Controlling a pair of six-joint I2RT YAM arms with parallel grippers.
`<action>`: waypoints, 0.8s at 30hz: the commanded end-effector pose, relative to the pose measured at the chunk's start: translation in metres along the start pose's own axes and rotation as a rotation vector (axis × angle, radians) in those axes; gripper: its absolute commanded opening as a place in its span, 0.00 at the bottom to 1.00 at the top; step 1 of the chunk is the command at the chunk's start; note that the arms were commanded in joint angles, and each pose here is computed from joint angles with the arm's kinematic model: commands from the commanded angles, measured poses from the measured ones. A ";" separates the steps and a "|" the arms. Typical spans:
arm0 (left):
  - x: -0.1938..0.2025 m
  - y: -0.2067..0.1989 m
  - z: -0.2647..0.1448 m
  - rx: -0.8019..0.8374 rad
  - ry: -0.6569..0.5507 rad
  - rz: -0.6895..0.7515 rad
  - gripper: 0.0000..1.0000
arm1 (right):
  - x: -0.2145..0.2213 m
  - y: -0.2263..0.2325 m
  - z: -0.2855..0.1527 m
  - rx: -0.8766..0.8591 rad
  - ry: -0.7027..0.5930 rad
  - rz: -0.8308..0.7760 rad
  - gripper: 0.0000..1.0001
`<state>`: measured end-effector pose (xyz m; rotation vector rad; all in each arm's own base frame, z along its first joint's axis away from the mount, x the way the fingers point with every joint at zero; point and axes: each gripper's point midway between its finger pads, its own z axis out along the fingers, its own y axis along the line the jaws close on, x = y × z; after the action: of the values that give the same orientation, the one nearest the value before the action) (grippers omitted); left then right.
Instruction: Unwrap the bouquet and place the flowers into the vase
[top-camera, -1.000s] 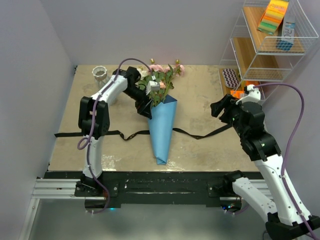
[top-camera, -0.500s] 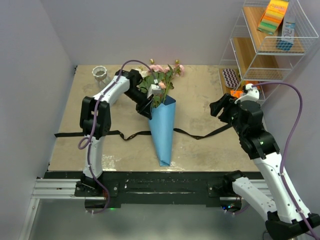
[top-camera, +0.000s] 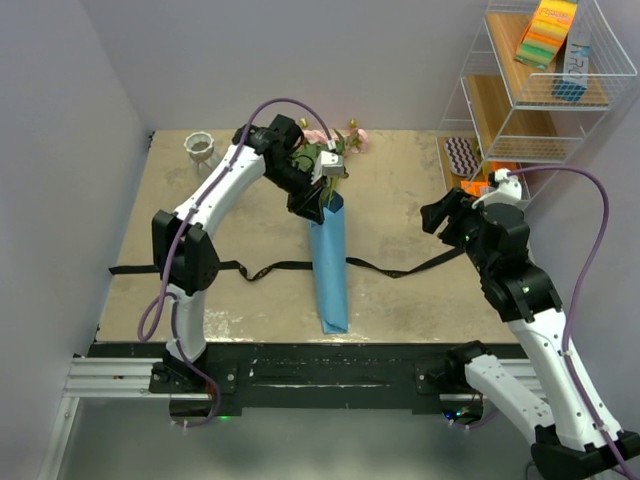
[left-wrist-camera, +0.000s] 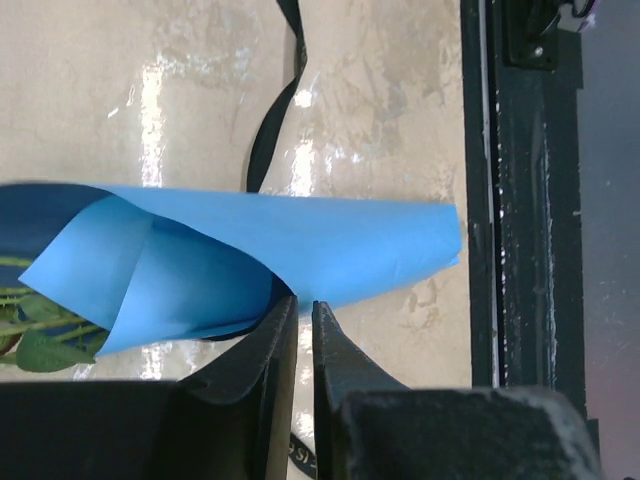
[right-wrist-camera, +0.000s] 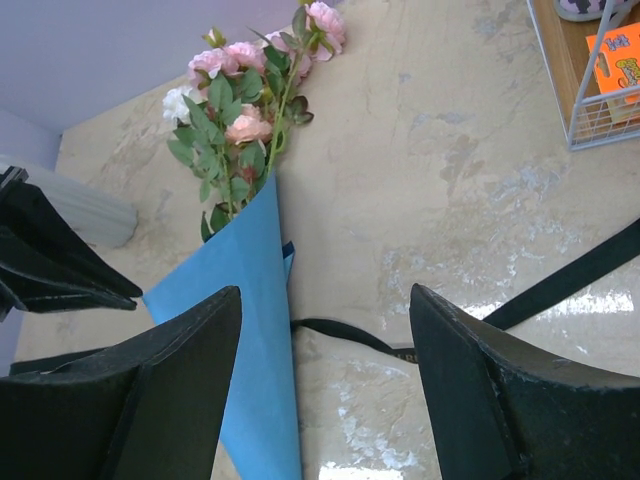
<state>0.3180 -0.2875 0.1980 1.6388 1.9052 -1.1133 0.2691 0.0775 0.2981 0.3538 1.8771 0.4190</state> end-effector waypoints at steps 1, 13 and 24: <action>-0.035 -0.022 -0.007 0.023 -0.068 0.000 0.15 | -0.016 0.007 -0.011 -0.028 -0.057 0.014 0.72; -0.061 -0.035 -0.003 0.010 -0.107 -0.024 0.72 | -0.012 0.005 -0.012 -0.027 -0.052 0.018 0.74; 0.052 0.014 0.017 0.078 0.030 -0.133 0.98 | -0.006 0.006 -0.013 -0.051 -0.041 0.011 0.76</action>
<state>0.3068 -0.2813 0.1681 1.5647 2.0470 -1.2314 0.2608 0.0749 0.3006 0.3532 1.8520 0.4308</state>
